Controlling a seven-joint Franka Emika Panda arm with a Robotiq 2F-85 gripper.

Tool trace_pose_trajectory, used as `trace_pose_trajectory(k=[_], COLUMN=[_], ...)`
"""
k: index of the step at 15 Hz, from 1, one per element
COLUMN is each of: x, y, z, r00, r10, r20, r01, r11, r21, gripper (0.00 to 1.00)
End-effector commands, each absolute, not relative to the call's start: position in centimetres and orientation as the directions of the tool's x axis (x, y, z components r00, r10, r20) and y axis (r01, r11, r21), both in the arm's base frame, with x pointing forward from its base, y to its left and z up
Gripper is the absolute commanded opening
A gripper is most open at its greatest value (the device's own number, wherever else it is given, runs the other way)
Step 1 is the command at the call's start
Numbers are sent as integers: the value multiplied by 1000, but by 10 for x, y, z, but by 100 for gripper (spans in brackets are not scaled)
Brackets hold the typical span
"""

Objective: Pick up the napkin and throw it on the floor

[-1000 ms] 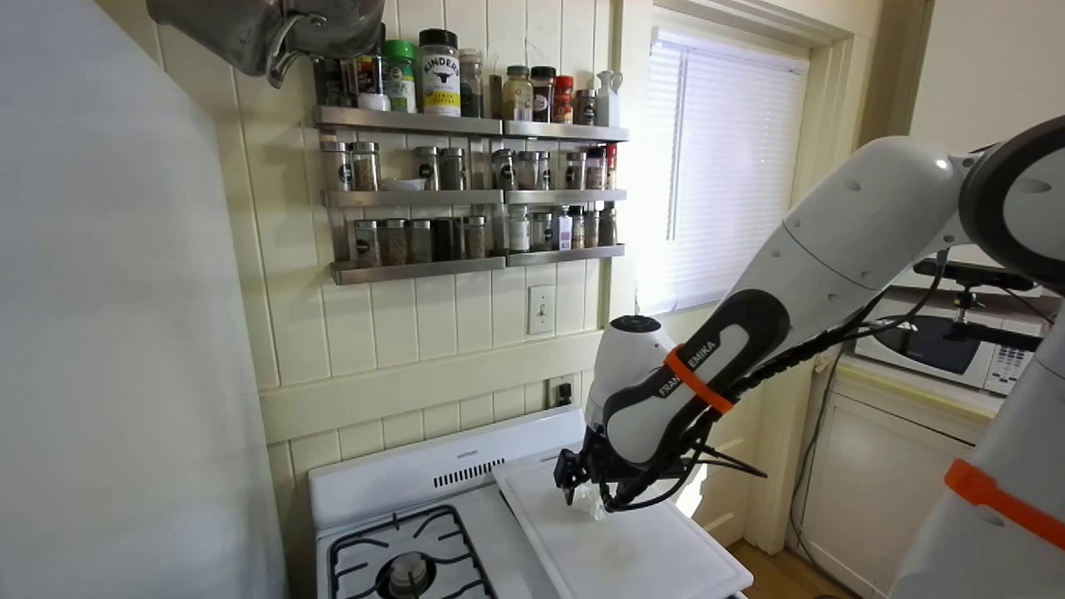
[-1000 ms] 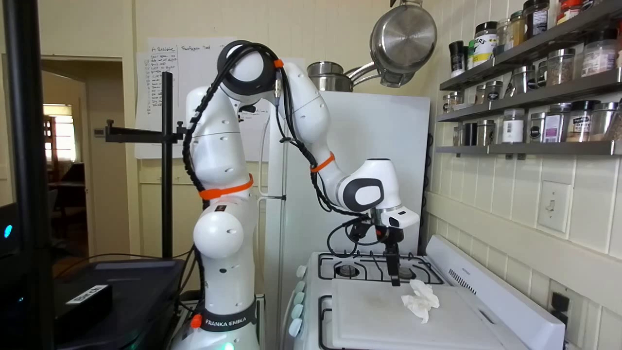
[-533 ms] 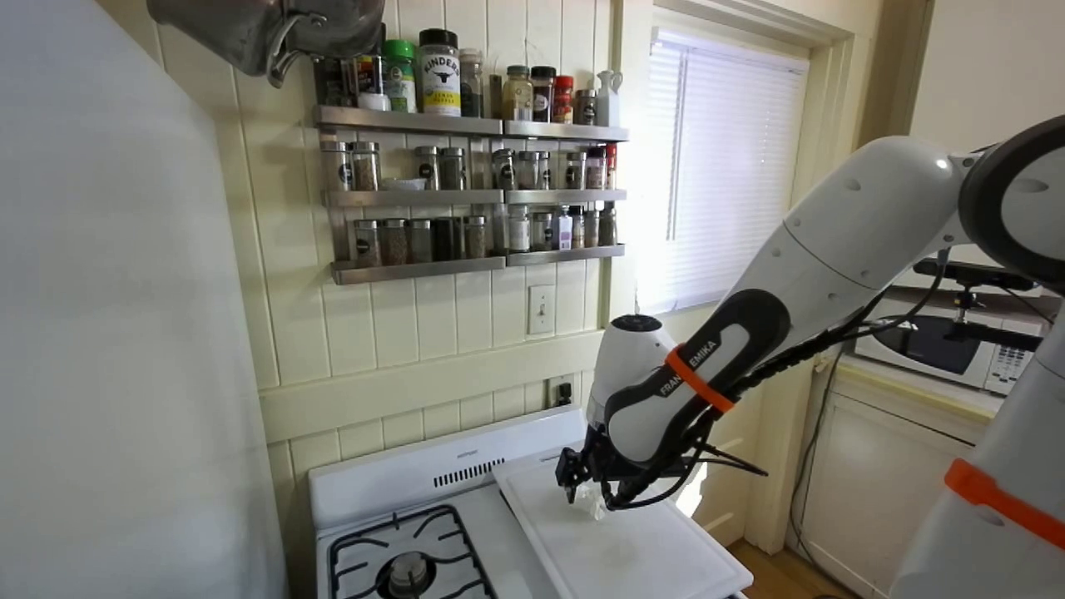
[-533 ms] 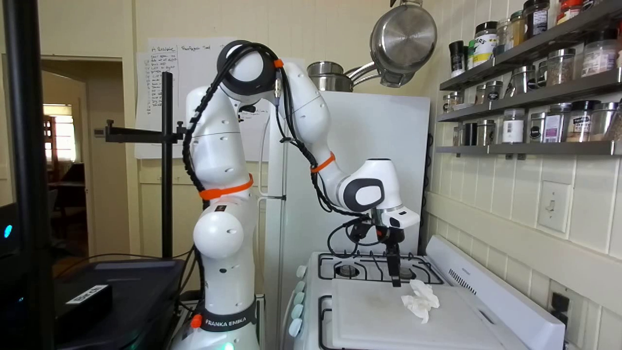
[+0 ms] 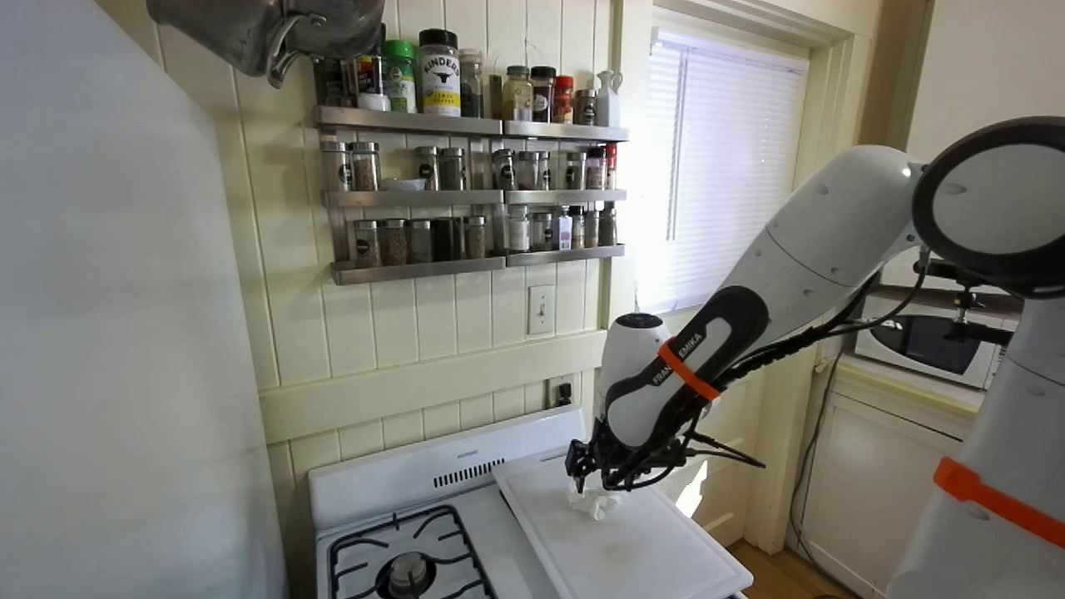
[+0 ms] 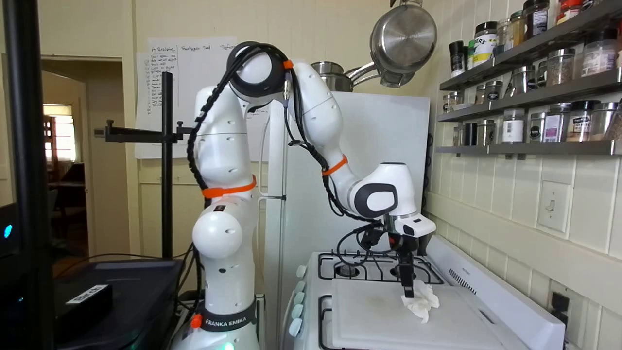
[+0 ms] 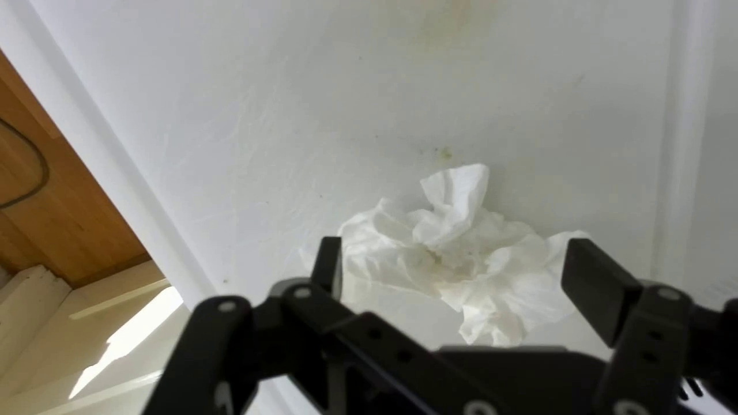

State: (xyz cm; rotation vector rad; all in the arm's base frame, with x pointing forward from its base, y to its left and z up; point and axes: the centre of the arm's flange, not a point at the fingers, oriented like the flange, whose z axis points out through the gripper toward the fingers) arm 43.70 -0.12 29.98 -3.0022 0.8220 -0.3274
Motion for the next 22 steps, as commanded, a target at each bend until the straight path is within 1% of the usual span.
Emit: trace_pose_trajectory(k=[1,9,10,18,20,22], x=[453,458,457,455,462,470], y=[-3,-7,-7,-12,-16,-16], z=[284,277,282,325,321,314], r00=[849,865,866,832,821,814], r10=[-491,-461,-459,-473,-490,-497], r20=[194,197,199,289,294,301], r01=[-489,-468,-466,-476,-487,-484], r11=[-870,-884,-885,-877,-869,-866], r21=[-63,-11,-15,-65,-90,-122], gripper=[65,4,0,0,27,40])
